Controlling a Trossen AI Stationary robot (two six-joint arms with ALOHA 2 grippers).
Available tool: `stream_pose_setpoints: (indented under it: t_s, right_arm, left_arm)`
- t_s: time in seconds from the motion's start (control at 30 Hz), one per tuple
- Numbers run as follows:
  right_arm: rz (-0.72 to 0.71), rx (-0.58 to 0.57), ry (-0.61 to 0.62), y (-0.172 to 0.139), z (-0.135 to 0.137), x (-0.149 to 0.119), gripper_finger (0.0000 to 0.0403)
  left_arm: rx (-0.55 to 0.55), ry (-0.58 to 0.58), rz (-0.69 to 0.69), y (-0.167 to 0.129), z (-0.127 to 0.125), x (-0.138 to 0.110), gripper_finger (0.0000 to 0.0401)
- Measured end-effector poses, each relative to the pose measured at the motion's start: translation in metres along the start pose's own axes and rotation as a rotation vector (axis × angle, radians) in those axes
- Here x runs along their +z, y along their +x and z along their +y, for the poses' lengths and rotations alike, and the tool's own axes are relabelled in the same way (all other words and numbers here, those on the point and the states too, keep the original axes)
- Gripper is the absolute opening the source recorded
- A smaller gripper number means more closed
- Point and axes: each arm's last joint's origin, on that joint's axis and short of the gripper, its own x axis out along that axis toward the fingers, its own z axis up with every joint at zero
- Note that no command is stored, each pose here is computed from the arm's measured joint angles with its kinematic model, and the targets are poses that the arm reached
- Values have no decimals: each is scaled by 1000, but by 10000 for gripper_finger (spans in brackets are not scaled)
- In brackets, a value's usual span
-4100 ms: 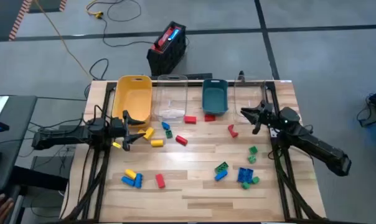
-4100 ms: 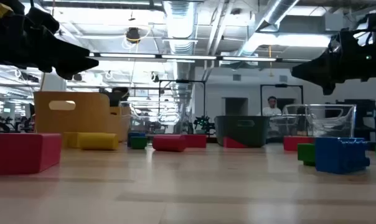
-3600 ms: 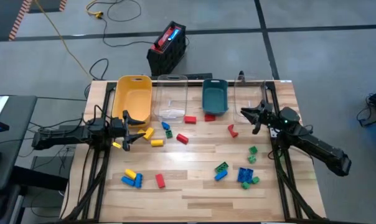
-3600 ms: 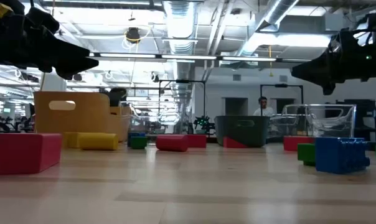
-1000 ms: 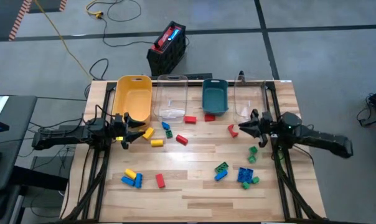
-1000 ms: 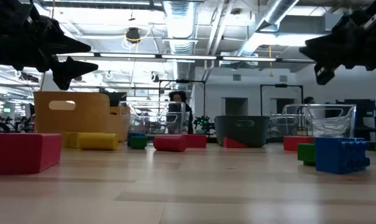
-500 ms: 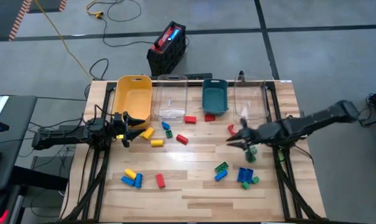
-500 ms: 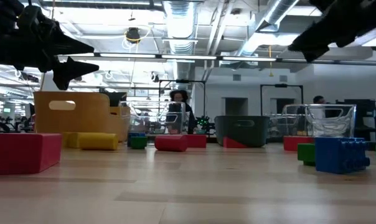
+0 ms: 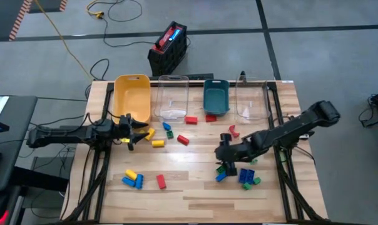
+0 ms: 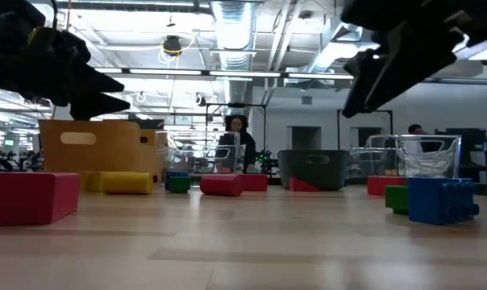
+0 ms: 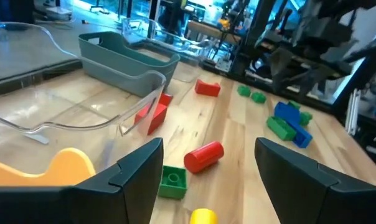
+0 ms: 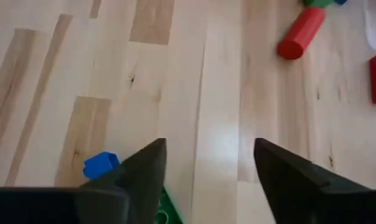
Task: Sort blocks
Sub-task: Put the blue game piece into the right transparent bin
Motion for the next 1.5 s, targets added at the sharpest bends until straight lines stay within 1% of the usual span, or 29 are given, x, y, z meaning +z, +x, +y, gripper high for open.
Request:
stream_pose_setpoints:
  t_s: [0.1, 0.2, 0.37, 0.43, 0.63, 0.8, 1.0, 1.17, 1.27, 1.33, 1.5]
  right_arm:
    - [86, -9, -30, 4, 7, 12, 285]
    - [167, -18, -38, 10, 15, 20, 287]
    - [283, -32, -31, 15, 31, 20, 287]
    - [293, -24, -35, 17, 41, 18, 287]
    - [289, 17, -100, 31, 74, 12, 286]
    - [354, 17, -192, 47, 95, 15, 286]
    - [475, -9, -289, 66, 101, 13, 286]
    - [515, -7, -342, 76, 101, 9, 284]
    - [527, -7, -345, 76, 99, 9, 272]
    - [534, -9, -346, 75, 97, 9, 255]
    - [538, 6, -362, 76, 95, 10, 183]
  left_arm:
    - [2, 29, 7, 1, 0, -1, 248]
    - [-3, 50, 14, 1, -1, -1, 248]
    - [25, 94, 4, 0, -3, -1, 248]
    - [37, 109, -1, 0, -4, -1, 248]
    - [39, 143, -2, 0, -4, -2, 248]
    - [43, 147, -11, 0, -4, -1, 248]
    - [40, 146, -16, 0, -5, 0, 248]
    - [27, 163, -16, -1, -6, 0, 248]
    - [26, 177, -15, -1, -6, 0, 248]
    - [27, 193, -3, -1, -7, 1, 248]
    - [20, 217, -3, -2, -8, 7, 248]
